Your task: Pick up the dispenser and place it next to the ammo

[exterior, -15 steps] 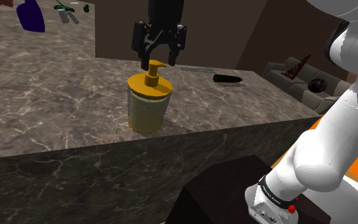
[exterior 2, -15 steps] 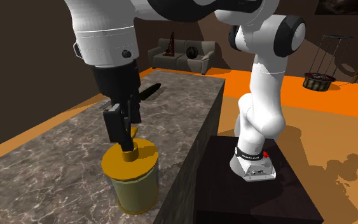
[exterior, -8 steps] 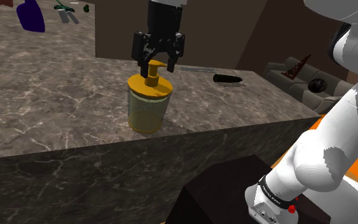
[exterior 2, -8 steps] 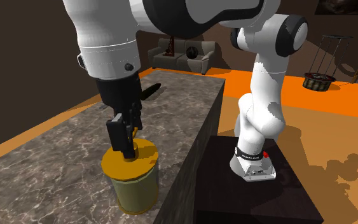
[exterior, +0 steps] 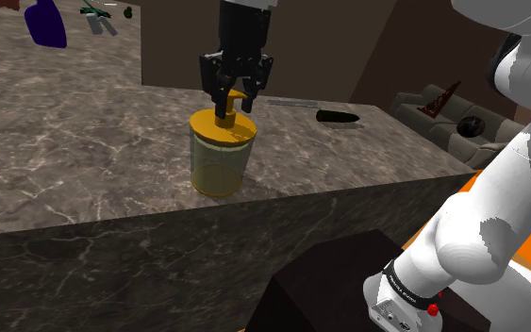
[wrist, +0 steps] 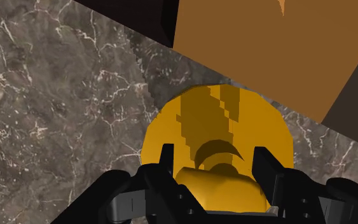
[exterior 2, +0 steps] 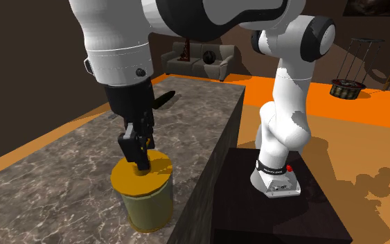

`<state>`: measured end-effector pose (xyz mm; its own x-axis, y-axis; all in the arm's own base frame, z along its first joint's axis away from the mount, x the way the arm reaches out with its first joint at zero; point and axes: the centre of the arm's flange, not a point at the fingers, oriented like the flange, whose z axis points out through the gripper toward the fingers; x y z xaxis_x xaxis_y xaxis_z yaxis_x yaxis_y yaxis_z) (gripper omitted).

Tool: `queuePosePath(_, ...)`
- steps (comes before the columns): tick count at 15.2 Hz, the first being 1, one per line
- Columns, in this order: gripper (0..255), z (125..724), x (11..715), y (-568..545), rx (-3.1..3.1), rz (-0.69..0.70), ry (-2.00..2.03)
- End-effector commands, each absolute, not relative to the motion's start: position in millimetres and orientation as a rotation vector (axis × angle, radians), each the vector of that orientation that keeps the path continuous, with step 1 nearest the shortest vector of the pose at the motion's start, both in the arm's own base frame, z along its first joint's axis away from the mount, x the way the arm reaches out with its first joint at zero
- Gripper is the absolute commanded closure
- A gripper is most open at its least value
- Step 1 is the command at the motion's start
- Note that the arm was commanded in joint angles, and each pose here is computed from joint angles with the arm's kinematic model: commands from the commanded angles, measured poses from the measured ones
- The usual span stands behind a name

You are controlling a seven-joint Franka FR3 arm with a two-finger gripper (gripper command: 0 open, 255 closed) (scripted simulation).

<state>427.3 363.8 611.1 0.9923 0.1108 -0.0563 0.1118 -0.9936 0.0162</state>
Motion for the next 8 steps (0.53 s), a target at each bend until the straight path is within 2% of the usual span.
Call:
queuePosePath(1, 255, 610, 428, 364, 3.115, -0.090, 0.174)
queuePosePath(8, 255, 626, 427, 364, 3.115, -0.090, 0.174)
